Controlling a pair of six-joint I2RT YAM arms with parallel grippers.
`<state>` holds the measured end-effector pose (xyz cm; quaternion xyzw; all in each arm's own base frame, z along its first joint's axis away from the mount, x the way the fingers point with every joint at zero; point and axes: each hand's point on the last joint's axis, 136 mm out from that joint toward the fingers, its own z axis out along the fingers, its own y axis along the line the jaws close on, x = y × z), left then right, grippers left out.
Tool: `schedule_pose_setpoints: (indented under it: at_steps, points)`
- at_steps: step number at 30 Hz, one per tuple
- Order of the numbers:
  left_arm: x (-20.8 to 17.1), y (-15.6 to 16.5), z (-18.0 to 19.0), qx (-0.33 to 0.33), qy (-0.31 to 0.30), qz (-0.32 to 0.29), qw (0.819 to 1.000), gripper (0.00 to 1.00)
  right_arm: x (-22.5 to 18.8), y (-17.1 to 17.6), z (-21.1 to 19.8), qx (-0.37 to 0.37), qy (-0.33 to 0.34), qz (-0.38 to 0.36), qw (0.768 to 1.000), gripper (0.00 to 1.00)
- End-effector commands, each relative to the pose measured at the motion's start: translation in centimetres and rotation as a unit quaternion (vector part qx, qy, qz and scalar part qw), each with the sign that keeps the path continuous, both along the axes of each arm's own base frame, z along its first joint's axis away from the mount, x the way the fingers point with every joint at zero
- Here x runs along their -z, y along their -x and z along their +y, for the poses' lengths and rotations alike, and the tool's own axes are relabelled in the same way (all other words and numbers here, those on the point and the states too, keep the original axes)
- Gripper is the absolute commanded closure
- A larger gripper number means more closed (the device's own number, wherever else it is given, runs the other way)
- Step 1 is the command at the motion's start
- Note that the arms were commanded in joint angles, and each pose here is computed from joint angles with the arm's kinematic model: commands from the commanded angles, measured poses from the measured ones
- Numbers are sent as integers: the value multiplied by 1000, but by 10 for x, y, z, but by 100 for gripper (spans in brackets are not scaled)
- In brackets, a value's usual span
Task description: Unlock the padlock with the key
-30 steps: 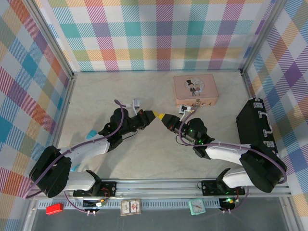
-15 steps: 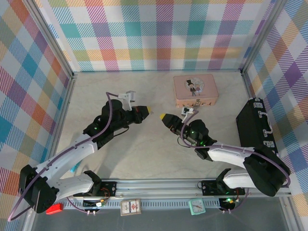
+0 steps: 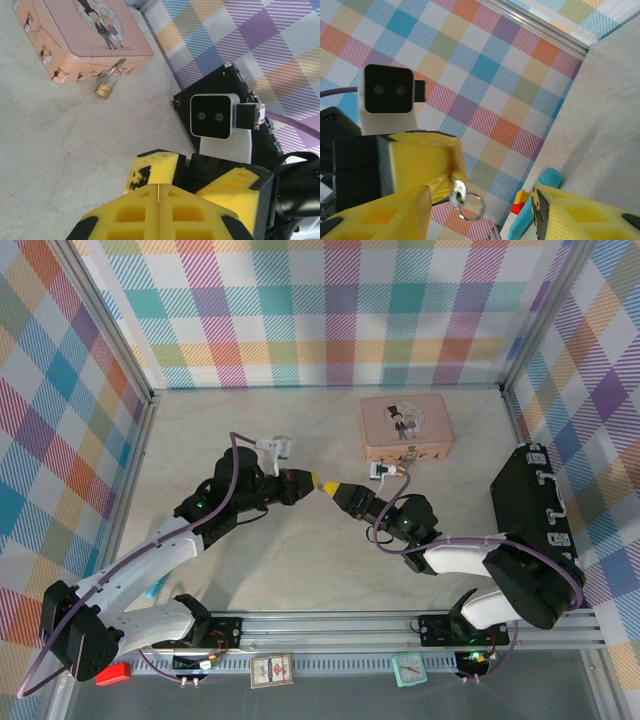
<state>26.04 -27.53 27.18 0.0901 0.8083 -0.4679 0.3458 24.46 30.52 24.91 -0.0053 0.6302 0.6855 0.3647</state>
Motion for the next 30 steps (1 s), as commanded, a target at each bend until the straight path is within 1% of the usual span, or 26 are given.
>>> schedule_pose_setpoints:
  at_steps: [1,8,13,19,30]
  points:
    - [-18,0,-8,18,29,-11,999,100,-24,7,3,-21,-23,-45,998,49]
    - [-19,1,-11,26,41,-7,999,100,-23,8,9,-38,-19,-46,998,62]
    - [-17,0,-10,22,39,-6,999,100,-25,9,10,-42,-20,-48,998,68]
    - [-13,-2,-10,19,34,-3,999,100,-25,10,8,-40,-18,-50,998,74]
    - [-6,-5,-9,12,23,3,1000,100,-29,12,8,-40,-6,-54,998,78]
